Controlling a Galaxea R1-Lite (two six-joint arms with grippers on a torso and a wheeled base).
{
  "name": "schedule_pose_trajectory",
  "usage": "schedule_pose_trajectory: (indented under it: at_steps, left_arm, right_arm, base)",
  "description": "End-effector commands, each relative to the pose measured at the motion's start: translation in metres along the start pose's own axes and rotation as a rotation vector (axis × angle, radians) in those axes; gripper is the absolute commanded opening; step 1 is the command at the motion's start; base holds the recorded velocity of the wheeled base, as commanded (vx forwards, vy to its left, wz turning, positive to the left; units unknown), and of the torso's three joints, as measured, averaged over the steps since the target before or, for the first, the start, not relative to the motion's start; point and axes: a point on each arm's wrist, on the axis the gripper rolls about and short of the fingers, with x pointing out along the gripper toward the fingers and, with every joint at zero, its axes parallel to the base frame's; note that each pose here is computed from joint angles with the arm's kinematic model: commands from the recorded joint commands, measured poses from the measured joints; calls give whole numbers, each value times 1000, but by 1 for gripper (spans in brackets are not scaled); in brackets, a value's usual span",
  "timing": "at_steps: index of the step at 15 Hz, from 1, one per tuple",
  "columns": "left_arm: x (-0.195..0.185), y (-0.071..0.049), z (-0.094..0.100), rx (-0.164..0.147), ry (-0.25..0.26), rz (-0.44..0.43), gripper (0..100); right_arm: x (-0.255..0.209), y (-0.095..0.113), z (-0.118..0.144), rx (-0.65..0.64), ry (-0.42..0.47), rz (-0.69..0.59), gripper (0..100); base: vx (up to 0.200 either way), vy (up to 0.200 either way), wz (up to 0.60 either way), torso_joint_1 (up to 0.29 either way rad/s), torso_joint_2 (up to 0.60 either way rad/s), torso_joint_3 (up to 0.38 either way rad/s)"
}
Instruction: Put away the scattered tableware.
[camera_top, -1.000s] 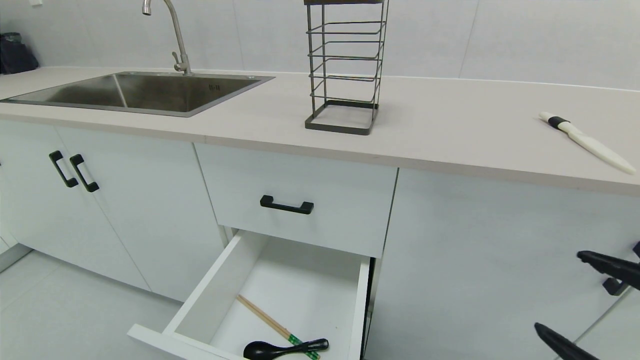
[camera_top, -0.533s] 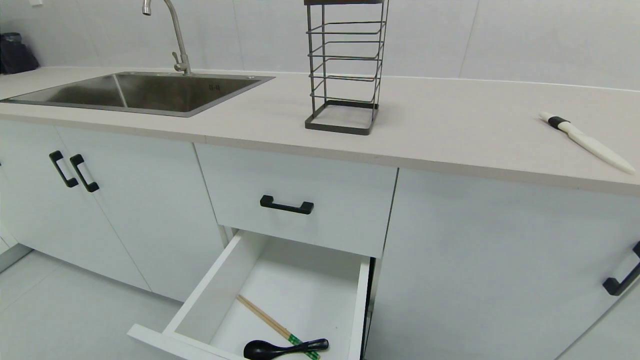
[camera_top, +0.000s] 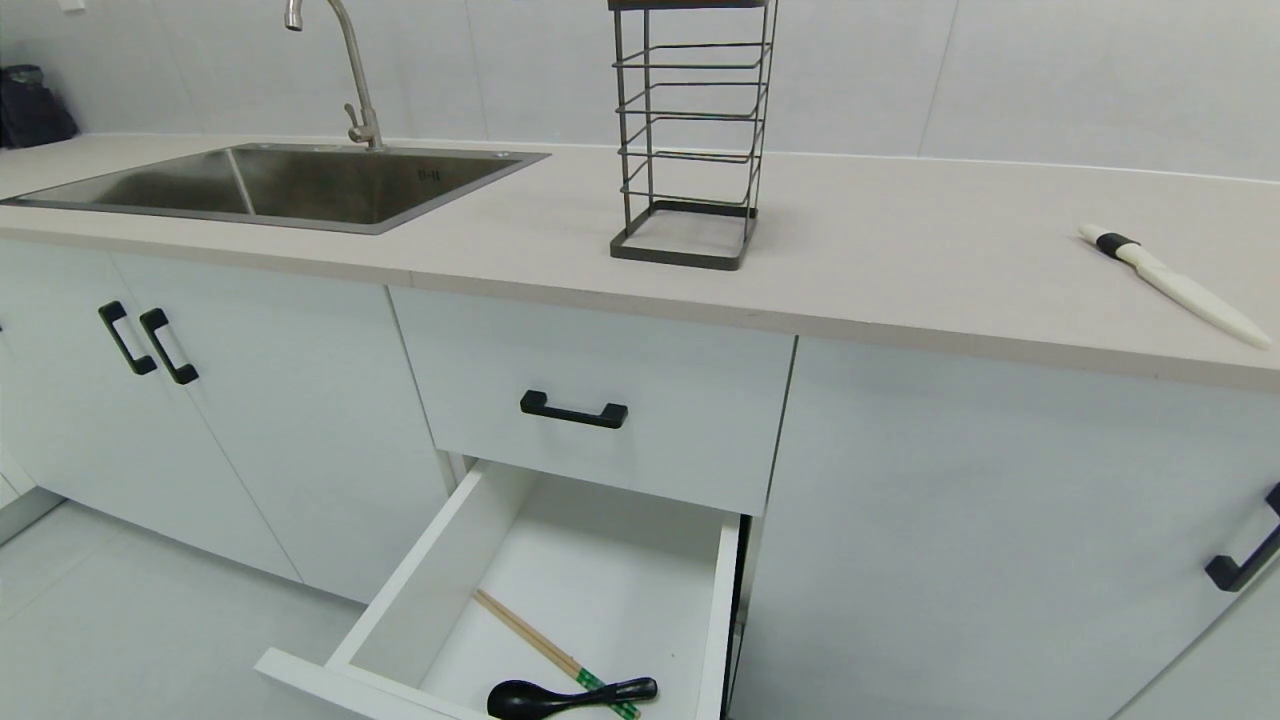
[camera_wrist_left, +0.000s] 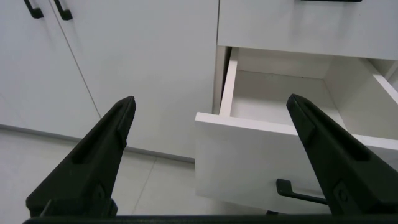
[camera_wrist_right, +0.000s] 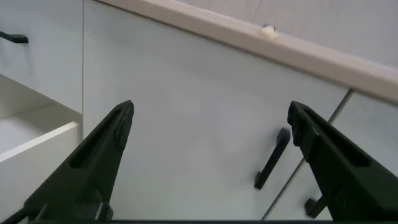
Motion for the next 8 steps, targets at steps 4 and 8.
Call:
schedule_pose_trajectory:
  at_steps: [4,8]
  left_arm:
    - [0,0,0,-2,0,-3,100]
    - [0,0,0,0,-1,-12,100]
  right_arm:
    - [-14,5,-28,165,86,-66,100]
    - [-17,7,-42,178,239,-72,100]
  base:
    - [0,0,0,0,0,0]
    - [0,0,0,0,0,0]
